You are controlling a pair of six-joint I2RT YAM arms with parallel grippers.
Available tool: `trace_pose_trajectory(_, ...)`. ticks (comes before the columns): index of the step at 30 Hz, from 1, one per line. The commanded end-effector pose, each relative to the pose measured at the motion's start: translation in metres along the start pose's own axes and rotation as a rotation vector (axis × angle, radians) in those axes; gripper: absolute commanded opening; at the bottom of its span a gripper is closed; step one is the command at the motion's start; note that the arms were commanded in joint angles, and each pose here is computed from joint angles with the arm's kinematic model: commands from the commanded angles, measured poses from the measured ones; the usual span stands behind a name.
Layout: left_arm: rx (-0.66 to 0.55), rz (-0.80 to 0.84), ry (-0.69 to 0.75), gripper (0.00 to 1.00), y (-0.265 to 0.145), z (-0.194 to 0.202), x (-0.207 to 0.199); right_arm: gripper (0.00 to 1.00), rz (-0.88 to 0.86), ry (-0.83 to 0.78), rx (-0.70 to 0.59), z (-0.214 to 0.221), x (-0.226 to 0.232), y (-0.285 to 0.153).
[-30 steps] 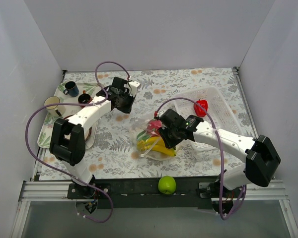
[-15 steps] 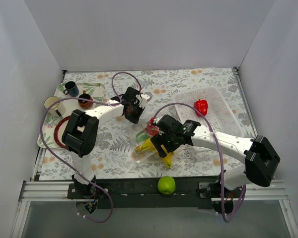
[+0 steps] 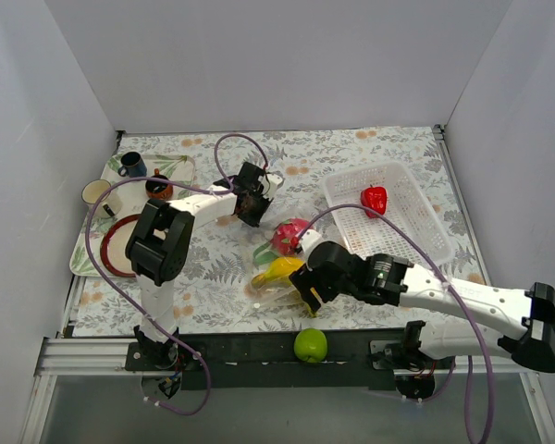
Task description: Open the zip-top bag and remove the fake food
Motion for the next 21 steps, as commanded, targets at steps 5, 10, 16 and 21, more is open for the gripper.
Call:
trace_pose_trajectory(5, 0.065, -0.017, 0.019, 0.0, 0.01, 0.018, -0.001, 0.54, -0.208, 0.005, -0.091, 0.004, 0.023, -0.007)
trace_pose_trajectory(10, 0.089, -0.015, 0.029, 0.0, 0.013, 0.03, -0.003, 0.54, -0.291, -0.024, 0.007, 0.023, 0.035, 0.005)
trace_pose_trajectory(16, 0.128, -0.039, 0.038, 0.0, 0.011, 0.046, -0.002, 0.84, -0.129, -0.051, 0.038, 0.027, 0.015, 0.023)
trace_pose_trajectory(21, 0.148, -0.047, 0.025, 0.0, 0.006, 0.06, 0.004, 0.9, 0.065, -0.07, 0.021, 0.02, -0.009, 0.036)
Point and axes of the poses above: each gripper's point midway between its finger pads, its own y axis out along the fingers, its own x axis along the line the jaws close on, z = x × y, the point moved 3 cm from there along -y, back along the fingers, and after that the axes turned 14 degrees about y, right-handed, at the moved point
